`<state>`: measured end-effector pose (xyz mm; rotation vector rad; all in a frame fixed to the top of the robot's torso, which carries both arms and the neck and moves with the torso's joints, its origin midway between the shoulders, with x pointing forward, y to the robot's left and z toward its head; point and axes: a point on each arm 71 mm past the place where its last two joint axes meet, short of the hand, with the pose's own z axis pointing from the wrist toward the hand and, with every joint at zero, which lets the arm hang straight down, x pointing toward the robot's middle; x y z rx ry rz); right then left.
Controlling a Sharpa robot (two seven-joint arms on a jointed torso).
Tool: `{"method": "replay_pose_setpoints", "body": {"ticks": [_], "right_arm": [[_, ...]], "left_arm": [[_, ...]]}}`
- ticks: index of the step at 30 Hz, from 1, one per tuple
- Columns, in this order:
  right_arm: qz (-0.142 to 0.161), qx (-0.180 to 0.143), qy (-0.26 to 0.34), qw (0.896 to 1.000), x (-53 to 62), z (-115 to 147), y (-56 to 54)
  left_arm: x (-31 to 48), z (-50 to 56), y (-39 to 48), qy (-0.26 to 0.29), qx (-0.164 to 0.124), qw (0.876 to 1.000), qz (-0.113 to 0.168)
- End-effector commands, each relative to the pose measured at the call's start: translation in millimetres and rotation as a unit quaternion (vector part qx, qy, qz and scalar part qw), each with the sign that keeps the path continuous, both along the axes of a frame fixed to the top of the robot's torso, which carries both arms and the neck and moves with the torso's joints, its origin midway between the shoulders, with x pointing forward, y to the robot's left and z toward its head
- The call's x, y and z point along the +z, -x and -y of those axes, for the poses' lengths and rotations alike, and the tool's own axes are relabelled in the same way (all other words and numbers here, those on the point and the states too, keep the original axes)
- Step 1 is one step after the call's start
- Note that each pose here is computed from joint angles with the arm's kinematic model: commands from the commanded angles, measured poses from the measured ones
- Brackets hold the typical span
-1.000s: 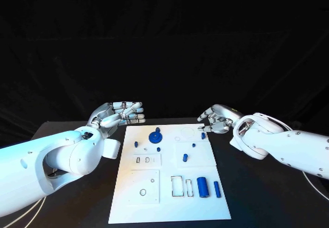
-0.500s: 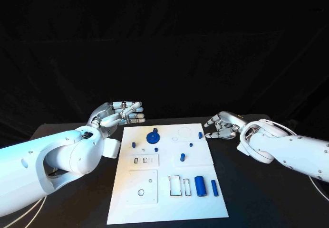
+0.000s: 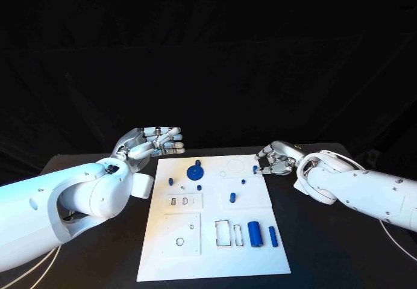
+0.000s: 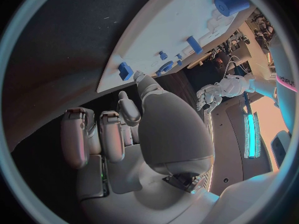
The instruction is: Assemble the parts on the task board
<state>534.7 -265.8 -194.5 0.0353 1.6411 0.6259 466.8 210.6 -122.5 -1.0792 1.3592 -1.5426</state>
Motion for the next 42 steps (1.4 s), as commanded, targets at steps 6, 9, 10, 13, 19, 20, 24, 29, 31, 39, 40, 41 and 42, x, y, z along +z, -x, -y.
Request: {"method": "replay_pose_setpoints", "body": {"ticks": [6,9,10,13,19,20,24,29,31,39,40,41,42], "right_arm": [[-0.016,0.014,0.017,1.000,-8.3,-4,0.6],[-0.017,0.014,0.021,1.000,-9.7,-4,0.2],[-0.016,0.015,0.023,0.999,-10.0,-4,0.1],[-0.013,0.017,0.030,0.999,-10.8,-5,-0.2],[-0.014,0.019,0.035,0.999,-12.9,-7,-0.5],[-0.014,0.019,0.036,0.999,-13.2,-7,-0.6],[-0.016,0.017,0.039,0.999,-14.4,-7,-1.6],[-0.015,0.016,0.042,0.999,-15.4,-7,-2.6],[-0.015,0.015,0.042,0.999,-15.8,-7,-2.8],[-0.013,0.016,0.041,0.999,-16.2,-9,-3.2],[-0.013,0.016,0.041,0.999,-16.3,-9,-3.3],[-0.012,0.015,0.040,0.999,-16.2,-10,-3.3],[-0.012,0.015,0.040,0.999,-16.2,-10,-3.4]], "left_arm": [[0.9,1.8,0.5,0.003,-0.009,1.000,0.003],[0.9,1.5,0.5,0.003,-0.009,1.000,0.003],[0.9,1.5,0.5,0.003,-0.009,1.000,0.003],[0.9,1.6,0.4,0.003,-0.009,1.000,0.003],[0.7,1.1,-0.1,0.003,-0.008,1.000,0.003],[0.7,0.8,-0.3,0.003,-0.008,1.000,0.003],[0.4,-0.9,-0.9,0.002,-0.005,1.000,0.003],[0.2,-2.2,-1.1,0.001,-0.003,1.000,0.003],[0.2,-2.3,-1.1,0.001,-0.003,1.000,0.003],[0.3,-3.3,-1.0,0.001,-0.002,1.000,0.003],[0.3,-3.4,-1.0,0.001,-0.002,1.000,0.003],[0.3,-3.5,-1.0,0.001,-0.002,1.000,0.003],[0.3,-3.6,-1.0,0.001,-0.002,1.000,0.003]]}}
